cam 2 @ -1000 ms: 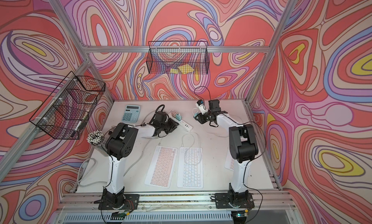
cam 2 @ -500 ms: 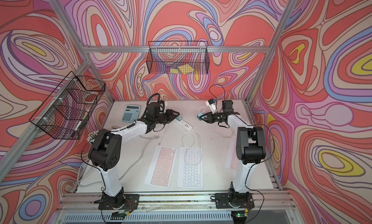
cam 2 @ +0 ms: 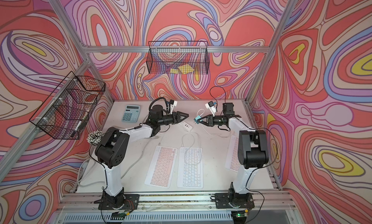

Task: Unplug the wireless keyboard
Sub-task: Remove the power cord from the plug.

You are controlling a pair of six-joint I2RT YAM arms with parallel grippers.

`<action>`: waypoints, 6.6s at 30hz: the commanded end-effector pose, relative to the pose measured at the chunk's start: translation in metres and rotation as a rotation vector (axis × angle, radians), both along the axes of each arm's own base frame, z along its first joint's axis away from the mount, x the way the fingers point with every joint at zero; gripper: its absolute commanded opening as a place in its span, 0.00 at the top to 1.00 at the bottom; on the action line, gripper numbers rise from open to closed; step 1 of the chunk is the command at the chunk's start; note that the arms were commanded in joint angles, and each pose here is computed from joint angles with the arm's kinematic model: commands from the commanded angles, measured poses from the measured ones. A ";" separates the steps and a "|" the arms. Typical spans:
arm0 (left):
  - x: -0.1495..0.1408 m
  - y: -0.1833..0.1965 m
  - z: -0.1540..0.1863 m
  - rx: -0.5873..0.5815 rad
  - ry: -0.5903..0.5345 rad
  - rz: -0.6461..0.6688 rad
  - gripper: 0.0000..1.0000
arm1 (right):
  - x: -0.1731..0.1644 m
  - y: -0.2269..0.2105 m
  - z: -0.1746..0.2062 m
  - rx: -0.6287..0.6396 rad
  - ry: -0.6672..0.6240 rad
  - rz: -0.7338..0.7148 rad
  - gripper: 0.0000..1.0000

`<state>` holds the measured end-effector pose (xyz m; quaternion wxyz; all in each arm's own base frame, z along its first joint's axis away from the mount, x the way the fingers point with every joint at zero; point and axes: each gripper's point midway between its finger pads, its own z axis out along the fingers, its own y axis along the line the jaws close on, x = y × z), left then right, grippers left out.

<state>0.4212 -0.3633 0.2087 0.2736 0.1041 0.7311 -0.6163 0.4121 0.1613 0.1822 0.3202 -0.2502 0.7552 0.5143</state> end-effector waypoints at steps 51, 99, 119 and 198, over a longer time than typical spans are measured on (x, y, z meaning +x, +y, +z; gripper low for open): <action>-0.033 -0.031 0.021 -0.191 -0.117 -0.174 0.52 | -0.029 0.023 0.028 0.127 -0.001 0.145 0.73; -0.037 -0.032 0.003 -0.205 -0.079 -0.184 1.00 | -0.028 0.030 0.027 0.092 -0.019 0.131 0.57; -0.020 -0.004 -0.015 0.282 -0.344 0.139 1.00 | 0.029 -0.022 0.047 -0.002 0.095 -0.442 0.55; -0.027 -0.021 -0.024 0.421 -0.411 0.180 1.00 | 0.063 -0.069 -0.049 -0.086 0.348 -0.906 0.94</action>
